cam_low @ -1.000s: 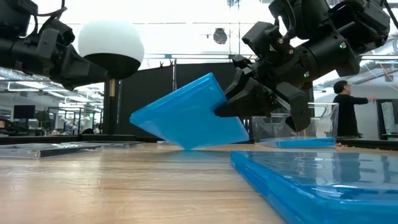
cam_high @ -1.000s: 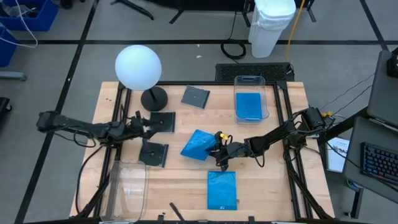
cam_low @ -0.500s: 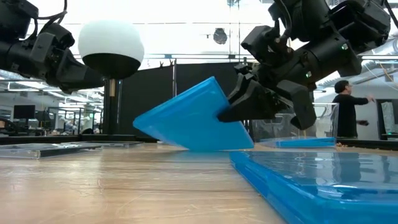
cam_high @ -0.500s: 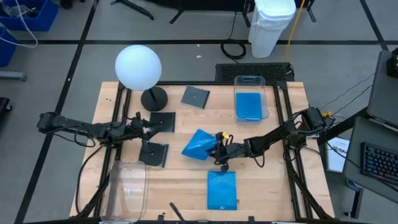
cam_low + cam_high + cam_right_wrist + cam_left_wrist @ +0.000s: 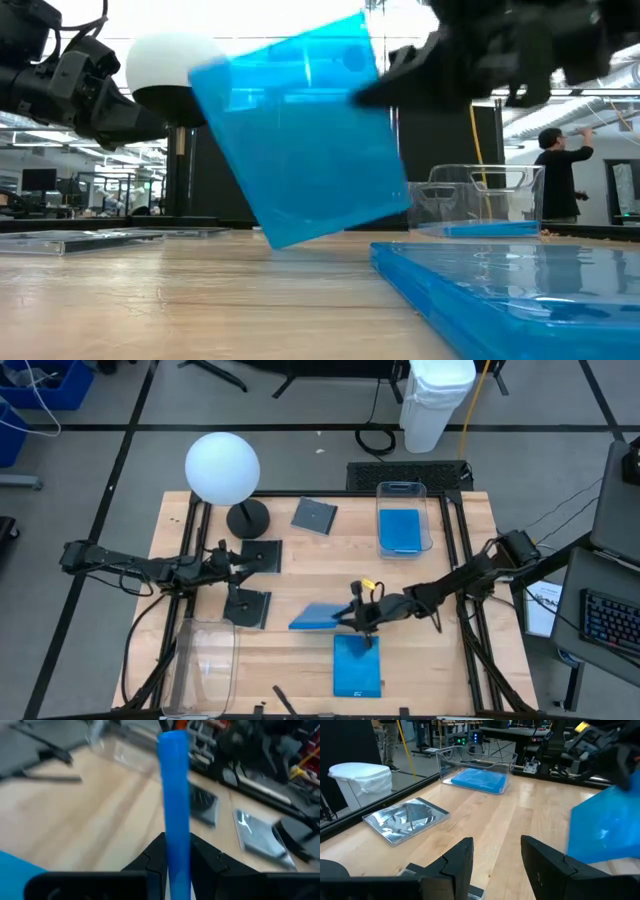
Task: Pick & place jewel cases by type
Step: Put the top blue CD case into the top transparent bin
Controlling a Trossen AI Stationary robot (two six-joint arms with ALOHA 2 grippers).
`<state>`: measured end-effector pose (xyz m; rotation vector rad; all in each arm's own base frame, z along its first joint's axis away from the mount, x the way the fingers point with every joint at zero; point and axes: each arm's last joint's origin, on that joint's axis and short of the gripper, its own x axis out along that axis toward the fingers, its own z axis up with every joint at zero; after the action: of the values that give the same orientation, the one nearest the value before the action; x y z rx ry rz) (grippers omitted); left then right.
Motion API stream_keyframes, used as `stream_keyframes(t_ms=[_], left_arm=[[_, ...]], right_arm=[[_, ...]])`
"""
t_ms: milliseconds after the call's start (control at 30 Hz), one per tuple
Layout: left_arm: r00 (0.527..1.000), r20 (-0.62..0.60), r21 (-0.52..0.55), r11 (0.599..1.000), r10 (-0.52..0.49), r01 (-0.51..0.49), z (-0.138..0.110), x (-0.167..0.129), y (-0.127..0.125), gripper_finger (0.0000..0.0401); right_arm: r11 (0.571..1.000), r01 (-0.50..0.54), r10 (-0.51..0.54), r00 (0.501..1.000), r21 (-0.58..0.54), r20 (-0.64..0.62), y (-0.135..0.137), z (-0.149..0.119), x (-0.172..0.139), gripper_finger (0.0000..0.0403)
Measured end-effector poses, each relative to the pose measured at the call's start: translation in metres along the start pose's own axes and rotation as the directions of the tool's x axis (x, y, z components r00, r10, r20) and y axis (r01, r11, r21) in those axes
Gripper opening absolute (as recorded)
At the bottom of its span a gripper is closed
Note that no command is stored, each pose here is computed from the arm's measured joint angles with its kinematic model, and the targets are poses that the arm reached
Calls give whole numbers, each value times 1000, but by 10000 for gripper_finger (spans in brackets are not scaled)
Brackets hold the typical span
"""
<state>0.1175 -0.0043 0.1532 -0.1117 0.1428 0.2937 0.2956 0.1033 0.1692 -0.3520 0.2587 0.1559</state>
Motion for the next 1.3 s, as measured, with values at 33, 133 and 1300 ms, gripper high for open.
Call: stream_keyframes(t_ms=[33,133,1300], left_arm=[[1000,0,0,1000,0,0,0,0,0,170],[1000,0,0,1000,0,0,0,0,0,170],[1000,0,-1,1000,-1,1,0,0,0,170]], right_arm=[[1000,-3,2,1000,14,14,1,4,-2,49],[998,-11,9,999,59,34,2,12,-9,37],[666,-728,643,671,162,369,13,36,-22,27]])
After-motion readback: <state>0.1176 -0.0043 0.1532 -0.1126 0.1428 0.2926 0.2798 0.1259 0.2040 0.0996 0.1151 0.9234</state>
